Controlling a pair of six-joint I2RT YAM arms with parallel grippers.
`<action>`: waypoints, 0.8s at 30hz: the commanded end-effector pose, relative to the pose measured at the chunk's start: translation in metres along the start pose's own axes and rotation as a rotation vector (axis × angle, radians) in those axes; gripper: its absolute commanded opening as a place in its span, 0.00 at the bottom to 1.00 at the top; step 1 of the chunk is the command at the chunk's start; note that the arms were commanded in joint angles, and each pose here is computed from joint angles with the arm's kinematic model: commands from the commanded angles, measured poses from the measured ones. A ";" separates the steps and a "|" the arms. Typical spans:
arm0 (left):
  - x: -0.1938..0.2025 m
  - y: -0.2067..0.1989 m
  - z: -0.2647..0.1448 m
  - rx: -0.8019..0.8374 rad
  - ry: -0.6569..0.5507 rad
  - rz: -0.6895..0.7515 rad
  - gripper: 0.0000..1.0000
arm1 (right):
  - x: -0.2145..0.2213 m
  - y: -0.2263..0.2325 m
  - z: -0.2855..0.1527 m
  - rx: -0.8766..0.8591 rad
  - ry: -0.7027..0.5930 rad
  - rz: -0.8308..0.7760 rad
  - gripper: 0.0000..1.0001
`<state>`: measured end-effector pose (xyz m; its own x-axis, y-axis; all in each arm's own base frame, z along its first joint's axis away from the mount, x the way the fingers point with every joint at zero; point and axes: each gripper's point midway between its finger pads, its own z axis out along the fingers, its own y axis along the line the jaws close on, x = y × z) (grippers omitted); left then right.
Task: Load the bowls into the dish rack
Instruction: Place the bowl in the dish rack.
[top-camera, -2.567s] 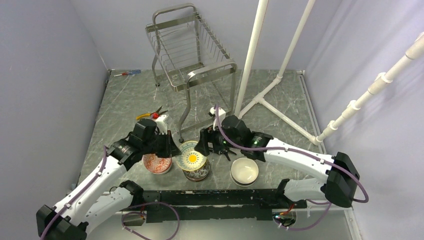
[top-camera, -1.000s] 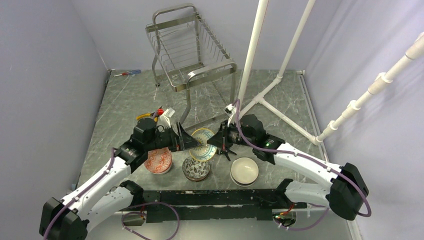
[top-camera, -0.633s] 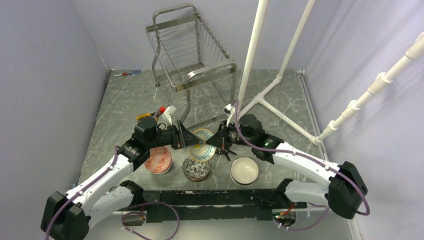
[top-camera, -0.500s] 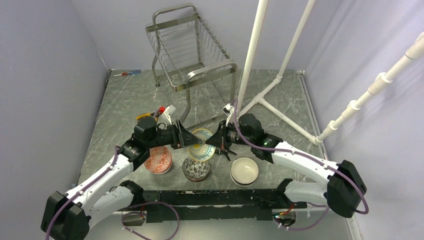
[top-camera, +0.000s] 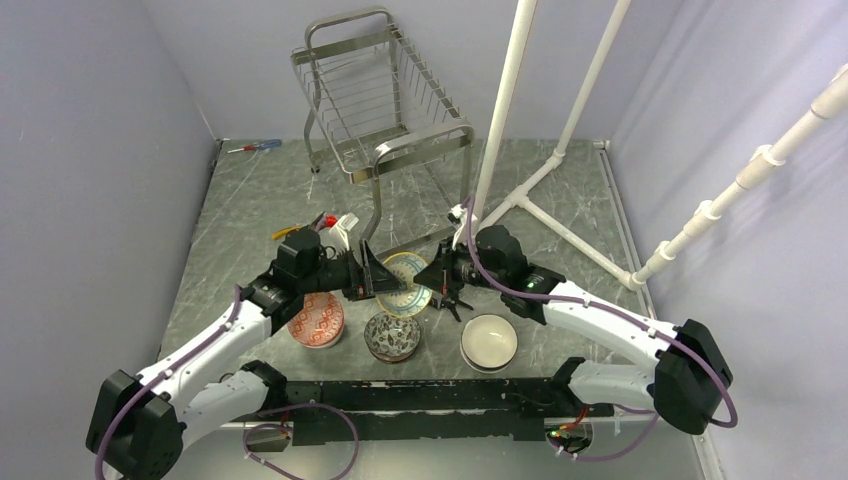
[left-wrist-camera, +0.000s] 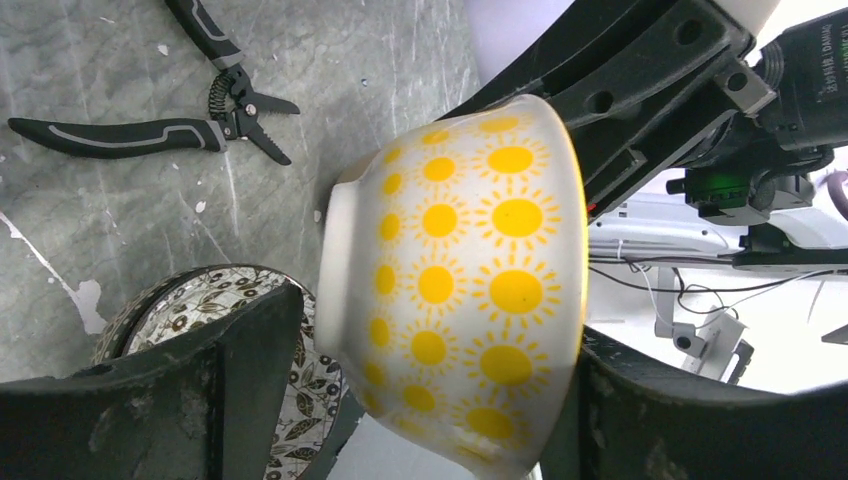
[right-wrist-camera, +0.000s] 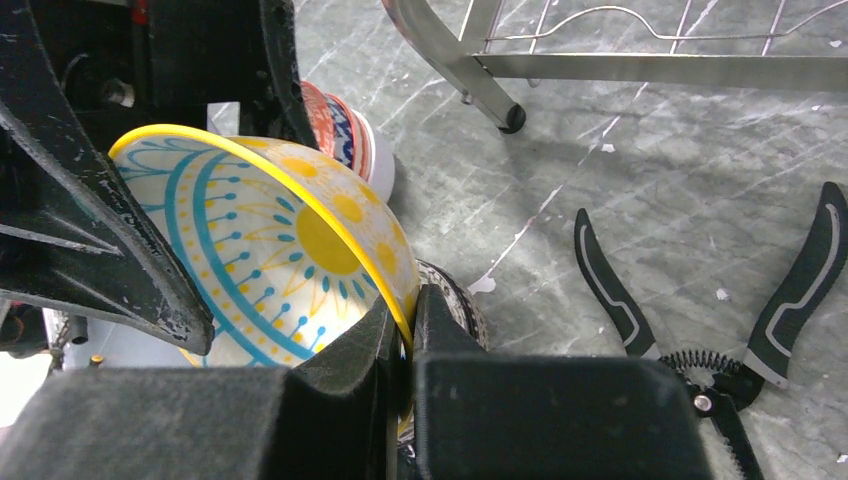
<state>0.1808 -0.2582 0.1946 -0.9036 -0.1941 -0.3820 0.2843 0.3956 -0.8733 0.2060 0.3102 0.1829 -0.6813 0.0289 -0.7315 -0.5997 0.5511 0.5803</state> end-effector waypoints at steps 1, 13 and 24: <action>-0.007 -0.019 0.000 0.076 -0.010 0.049 0.76 | -0.041 0.024 -0.001 -0.057 -0.113 -0.046 0.00; -0.017 -0.023 0.003 0.089 -0.049 0.054 0.40 | -0.041 0.021 -0.001 -0.041 -0.100 -0.055 0.30; -0.032 -0.017 0.005 0.097 -0.074 0.041 0.38 | -0.048 0.003 -0.012 0.006 -0.143 0.004 0.79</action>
<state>0.1946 -0.2597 0.1864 -0.9029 -0.2229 -0.3676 0.2615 0.3939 -0.8812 0.2236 0.3046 0.1976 -0.6628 0.0765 -0.7449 -0.5775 0.5809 0.5735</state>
